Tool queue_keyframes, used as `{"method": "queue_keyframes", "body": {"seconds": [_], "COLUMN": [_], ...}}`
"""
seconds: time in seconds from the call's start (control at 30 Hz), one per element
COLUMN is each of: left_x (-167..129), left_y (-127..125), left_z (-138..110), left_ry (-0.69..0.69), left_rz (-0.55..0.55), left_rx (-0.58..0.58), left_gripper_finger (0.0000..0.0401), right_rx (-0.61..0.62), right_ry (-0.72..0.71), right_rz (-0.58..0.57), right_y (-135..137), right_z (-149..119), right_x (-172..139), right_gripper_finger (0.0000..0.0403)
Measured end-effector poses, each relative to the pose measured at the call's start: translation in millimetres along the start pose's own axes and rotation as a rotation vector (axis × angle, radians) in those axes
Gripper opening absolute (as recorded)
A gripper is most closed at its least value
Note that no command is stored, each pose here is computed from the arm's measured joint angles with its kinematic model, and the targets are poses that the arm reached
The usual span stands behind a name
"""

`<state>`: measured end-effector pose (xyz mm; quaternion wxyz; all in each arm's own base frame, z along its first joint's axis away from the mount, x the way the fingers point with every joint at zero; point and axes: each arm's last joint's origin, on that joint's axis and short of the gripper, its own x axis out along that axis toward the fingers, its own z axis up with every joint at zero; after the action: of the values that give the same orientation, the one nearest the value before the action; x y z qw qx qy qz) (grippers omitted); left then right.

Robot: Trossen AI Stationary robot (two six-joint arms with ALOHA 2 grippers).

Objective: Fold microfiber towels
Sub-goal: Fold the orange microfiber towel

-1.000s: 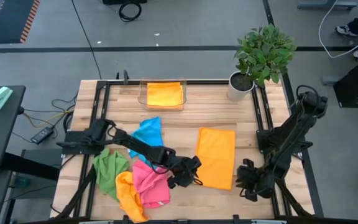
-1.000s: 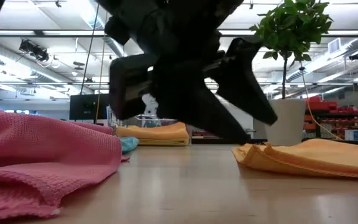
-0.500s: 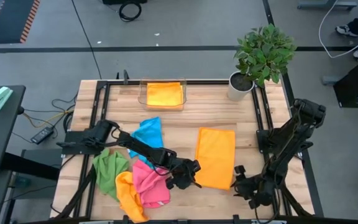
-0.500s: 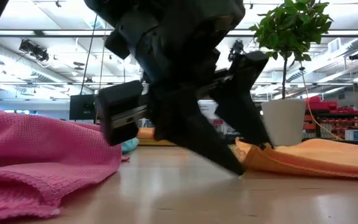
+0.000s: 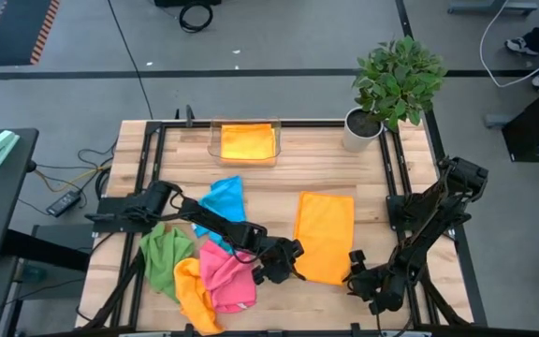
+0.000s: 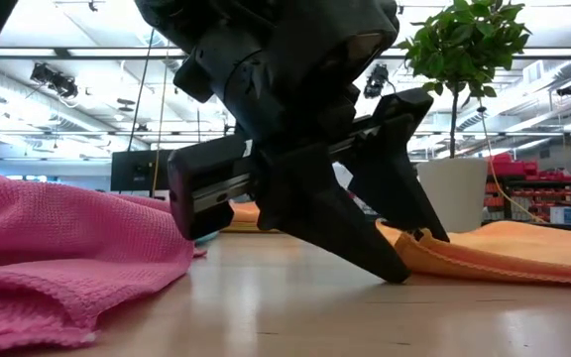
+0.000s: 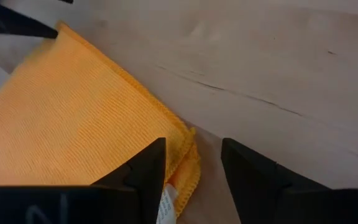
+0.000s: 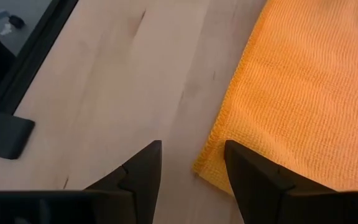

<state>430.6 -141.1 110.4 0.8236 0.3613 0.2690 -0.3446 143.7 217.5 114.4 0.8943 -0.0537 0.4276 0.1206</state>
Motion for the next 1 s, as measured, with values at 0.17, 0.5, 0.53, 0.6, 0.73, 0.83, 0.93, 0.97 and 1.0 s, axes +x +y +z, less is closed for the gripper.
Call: {"method": "queue_keyframes", "body": {"seconds": [0.17,0.5,0.53,0.6,0.73,0.83,0.93,0.97,1.0], "left_x": [0.0,1.3,2.8,3.5,3.7,3.8,3.9,3.9,3.9], "left_y": [1.6,2.6,1.9,1.7,1.8,2.0,1.9,1.9,2.0], "left_z": [-2.9,-7.6,-8.4,-8.8,-8.8,-9.2,-9.3,-9.3,-9.3], "left_ry": [0.007,0.014,0.015,0.016,0.018,0.02,0.02,0.02,0.021], "left_rz": [0.0,-0.005,-0.006,-0.003,0.002,0.004,0.005,0.005,0.006], "left_rx": [-0.069,-0.126,-0.129,-0.145,-0.15,-0.151,-0.152,-0.158,-0.174], "left_gripper_finger": [0.014,0.0056,0.0048,0.0033,0.0011,0.0009,0.0019,0.0022,0.0023], "right_rx": [0.016,0.03,0.036,0.047,0.06,0.063,0.064,0.068,0.074], "right_ry": [0.002,0.016,0.019,0.028,0.038,0.04,0.046,0.049,0.051], "right_rz": [-0.002,-0.002,-0.003,-0.003,-0.01,-0.012,-0.017,-0.02,-0.023], "right_y": [-0.2,-0.7,-0.8,-1.2,-1.9,-1.9,-2.8,-3.5,-4.2], "right_z": [-0.2,-1.3,-1.5,-2.3,-3.2,-3.7,-5.7,-6.9,-7.9], "right_x": [0.6,0.6,0.6,0.6,0.5,1.1,2.1,2.5,2.7], "right_gripper_finger": [0.0184,0.0184,0.0184,0.0184,0.0172,0.0153,0.0129,0.012,0.011]}}
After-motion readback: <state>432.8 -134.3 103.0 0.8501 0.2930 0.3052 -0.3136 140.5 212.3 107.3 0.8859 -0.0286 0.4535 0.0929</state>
